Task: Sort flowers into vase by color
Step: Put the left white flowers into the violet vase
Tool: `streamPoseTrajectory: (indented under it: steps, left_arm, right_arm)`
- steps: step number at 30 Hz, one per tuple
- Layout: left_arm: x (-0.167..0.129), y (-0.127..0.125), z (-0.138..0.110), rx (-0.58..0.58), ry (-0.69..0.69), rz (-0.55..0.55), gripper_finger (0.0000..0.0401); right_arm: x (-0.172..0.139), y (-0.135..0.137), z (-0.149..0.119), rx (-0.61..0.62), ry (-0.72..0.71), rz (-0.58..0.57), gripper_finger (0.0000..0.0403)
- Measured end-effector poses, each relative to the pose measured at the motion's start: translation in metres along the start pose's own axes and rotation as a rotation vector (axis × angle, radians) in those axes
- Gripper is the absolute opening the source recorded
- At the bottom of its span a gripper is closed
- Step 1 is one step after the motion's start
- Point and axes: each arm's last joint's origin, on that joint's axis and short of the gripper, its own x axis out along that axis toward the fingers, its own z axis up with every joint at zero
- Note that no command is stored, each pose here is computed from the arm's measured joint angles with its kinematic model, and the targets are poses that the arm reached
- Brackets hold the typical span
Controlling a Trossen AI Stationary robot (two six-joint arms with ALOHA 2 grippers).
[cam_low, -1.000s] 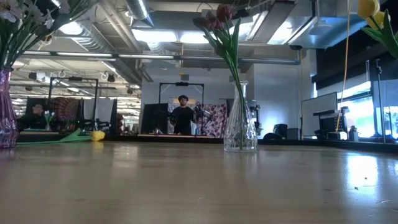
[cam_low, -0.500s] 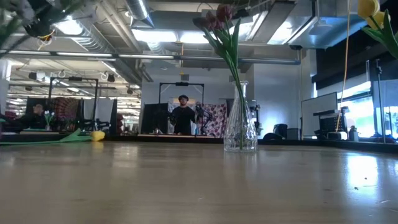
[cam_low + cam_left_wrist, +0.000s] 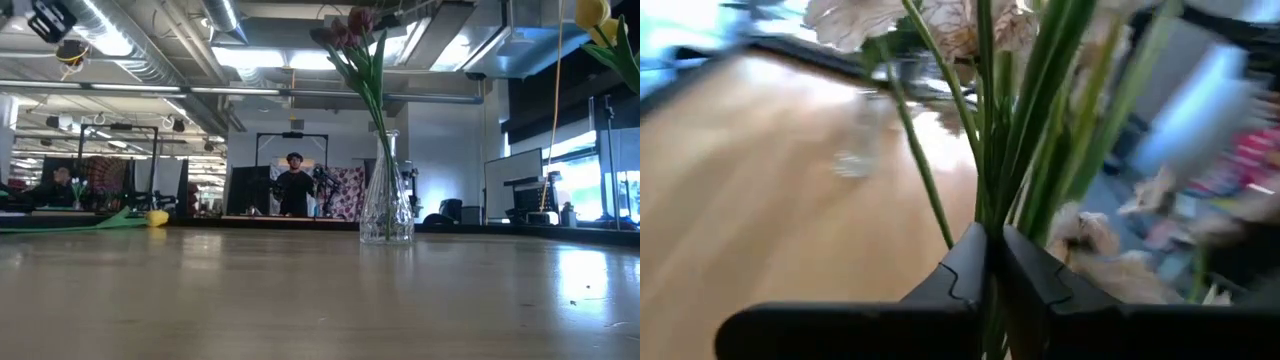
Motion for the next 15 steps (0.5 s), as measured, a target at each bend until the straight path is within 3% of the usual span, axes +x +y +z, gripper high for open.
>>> streamPoseTrajectory:
  steps: [3, 10, 15]
  left_arm:
    - [-0.0015, -0.0049, 0.0012, 0.024, 0.03, -0.118, 0.0014]
    - [-0.0031, -0.0101, -0.0026, 0.06, 0.113, -0.266, 0.0014]
    - [-0.0061, -0.0083, -0.0073, 0.102, 0.128, -0.262, 0.0014]
  right_arm:
    - [0.0, 0.0, 0.0, 0.0, 0.0, -0.001, 0.0182]
    - [0.0, 0.0, 0.0014, 0.014, -0.02, -0.018, 0.0182]
    - [-0.0001, -0.0013, 0.0031, 0.022, -0.063, -0.075, 0.0182]
